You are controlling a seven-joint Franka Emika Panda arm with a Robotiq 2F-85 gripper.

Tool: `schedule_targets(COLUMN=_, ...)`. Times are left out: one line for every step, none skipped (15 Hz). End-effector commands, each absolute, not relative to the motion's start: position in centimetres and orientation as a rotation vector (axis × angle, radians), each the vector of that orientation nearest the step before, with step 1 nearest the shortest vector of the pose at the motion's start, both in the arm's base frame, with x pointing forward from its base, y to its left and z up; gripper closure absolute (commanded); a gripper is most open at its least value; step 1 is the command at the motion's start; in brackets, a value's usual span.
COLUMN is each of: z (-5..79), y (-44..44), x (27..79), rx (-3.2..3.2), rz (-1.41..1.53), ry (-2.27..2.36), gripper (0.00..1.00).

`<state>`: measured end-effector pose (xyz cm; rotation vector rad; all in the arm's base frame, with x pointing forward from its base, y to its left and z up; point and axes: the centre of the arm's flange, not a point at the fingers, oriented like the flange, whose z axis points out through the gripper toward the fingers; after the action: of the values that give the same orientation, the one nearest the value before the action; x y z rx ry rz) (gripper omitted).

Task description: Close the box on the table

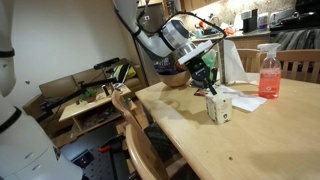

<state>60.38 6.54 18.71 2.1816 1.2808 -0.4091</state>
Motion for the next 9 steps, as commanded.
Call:
schedule_targets(z=21.0, y=8.4, x=60.0, rx=2.128, rz=-0.363, ry=1.288, gripper=1.00)
schedule_targets(z=21.0, y=8.8, x=60.2, rx=2.123, rz=-0.360, ry=1.302, gripper=1.00)
schedule_targets(z=21.0, y=9.1, x=60.3, rx=2.117, rz=-0.361, ry=1.307, gripper=1.00)
schedule_targets(z=20.8, y=9.4, x=60.4, rx=2.116, rz=-0.363, ry=1.316, gripper=1.00)
schedule_targets(z=20.6, y=9.5, x=60.4, rx=2.114, rz=-0.368, ry=1.319, gripper=1.00)
schedule_targets(z=20.3, y=9.5, x=60.4, rx=2.115, rz=-0.376, ry=1.322, gripper=1.00)
schedule_targets(z=20.1, y=9.5, x=60.4, rx=2.114, rz=-0.383, ry=1.326, gripper=1.00)
schedule_targets(z=19.9, y=9.3, x=60.4, rx=2.115, rz=-0.391, ry=1.324, gripper=1.00)
schedule_targets(z=19.7, y=9.2, x=60.4, rx=2.117, rz=-0.395, ry=1.322, gripper=1.00)
